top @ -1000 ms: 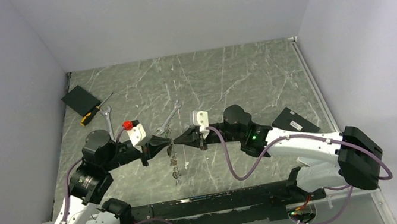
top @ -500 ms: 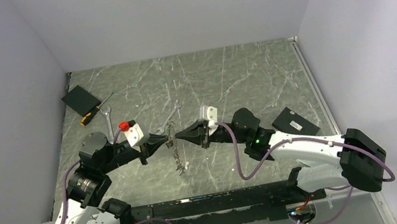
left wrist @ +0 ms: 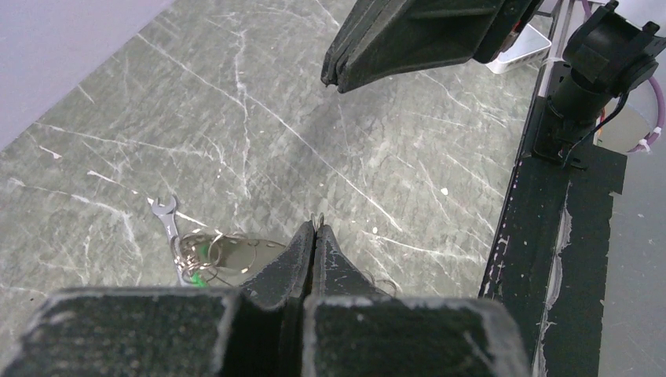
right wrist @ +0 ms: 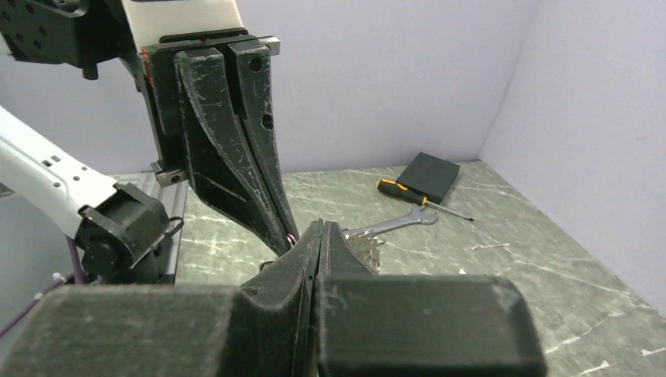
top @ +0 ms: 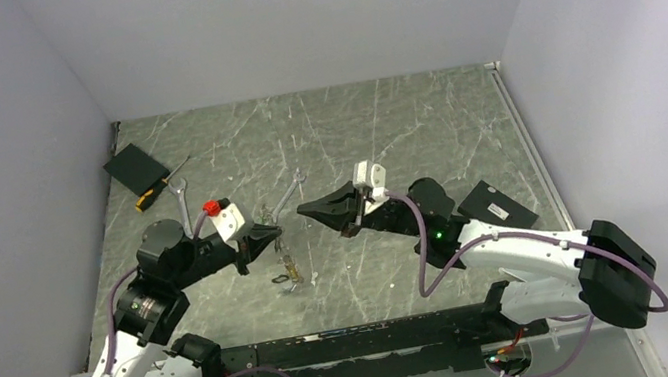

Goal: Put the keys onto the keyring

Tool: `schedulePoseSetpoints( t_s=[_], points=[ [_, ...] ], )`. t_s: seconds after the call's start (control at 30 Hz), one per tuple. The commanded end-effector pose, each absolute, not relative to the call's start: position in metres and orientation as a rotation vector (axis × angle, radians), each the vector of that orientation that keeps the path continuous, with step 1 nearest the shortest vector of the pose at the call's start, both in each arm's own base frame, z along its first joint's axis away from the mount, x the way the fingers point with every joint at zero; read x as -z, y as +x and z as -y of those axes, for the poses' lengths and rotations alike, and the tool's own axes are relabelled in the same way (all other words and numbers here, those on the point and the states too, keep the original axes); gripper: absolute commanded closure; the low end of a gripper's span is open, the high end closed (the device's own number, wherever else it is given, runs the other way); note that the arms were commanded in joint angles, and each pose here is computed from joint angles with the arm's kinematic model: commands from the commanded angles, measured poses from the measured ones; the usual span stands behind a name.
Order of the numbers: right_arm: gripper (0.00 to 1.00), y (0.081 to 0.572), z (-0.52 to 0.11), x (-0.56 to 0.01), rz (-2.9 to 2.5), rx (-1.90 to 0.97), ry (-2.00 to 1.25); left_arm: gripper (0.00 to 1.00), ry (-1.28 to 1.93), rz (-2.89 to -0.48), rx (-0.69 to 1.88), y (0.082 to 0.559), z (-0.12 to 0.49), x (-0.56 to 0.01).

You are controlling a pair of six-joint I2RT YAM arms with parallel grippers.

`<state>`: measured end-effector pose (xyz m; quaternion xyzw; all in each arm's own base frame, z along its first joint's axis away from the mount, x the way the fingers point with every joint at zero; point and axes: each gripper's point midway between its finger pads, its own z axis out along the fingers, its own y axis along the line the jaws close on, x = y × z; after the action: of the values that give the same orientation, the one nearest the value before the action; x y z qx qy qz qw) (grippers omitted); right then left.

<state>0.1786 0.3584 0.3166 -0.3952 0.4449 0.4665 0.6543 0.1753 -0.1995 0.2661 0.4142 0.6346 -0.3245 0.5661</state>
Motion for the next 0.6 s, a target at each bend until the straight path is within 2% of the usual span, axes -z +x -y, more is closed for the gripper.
schedulePoseSetpoints(
  t_s=[0.0,0.07,0.23,0.33,0.57],
  points=[
    [1.0,0.171,-0.364,-0.332,-0.951,-1.102,-0.931,1.0,0.968,-1.415,0.751,0.178,0.201,-0.285],
    [1.0,0.166,-0.369,-0.322,-0.969,-1.116,-0.996,1.0,0.978,-1.407,0.76,0.175,0.202,-0.285],
    [0.67,0.164,-0.374,-0.298,-1.007,-1.049,-1.169,1.0,1.0,-1.398,0.78,0.171,0.204,-0.286],
    [0.54,0.174,-0.364,-0.291,-1.012,-0.977,-1.198,1.0,1.016,-1.385,0.797,0.167,0.206,-0.288],
    [0.52,0.174,-0.36,-0.278,-1.002,-0.976,-1.351,1.0,1.063,-1.362,0.853,0.158,0.211,-0.288]
  ],
)
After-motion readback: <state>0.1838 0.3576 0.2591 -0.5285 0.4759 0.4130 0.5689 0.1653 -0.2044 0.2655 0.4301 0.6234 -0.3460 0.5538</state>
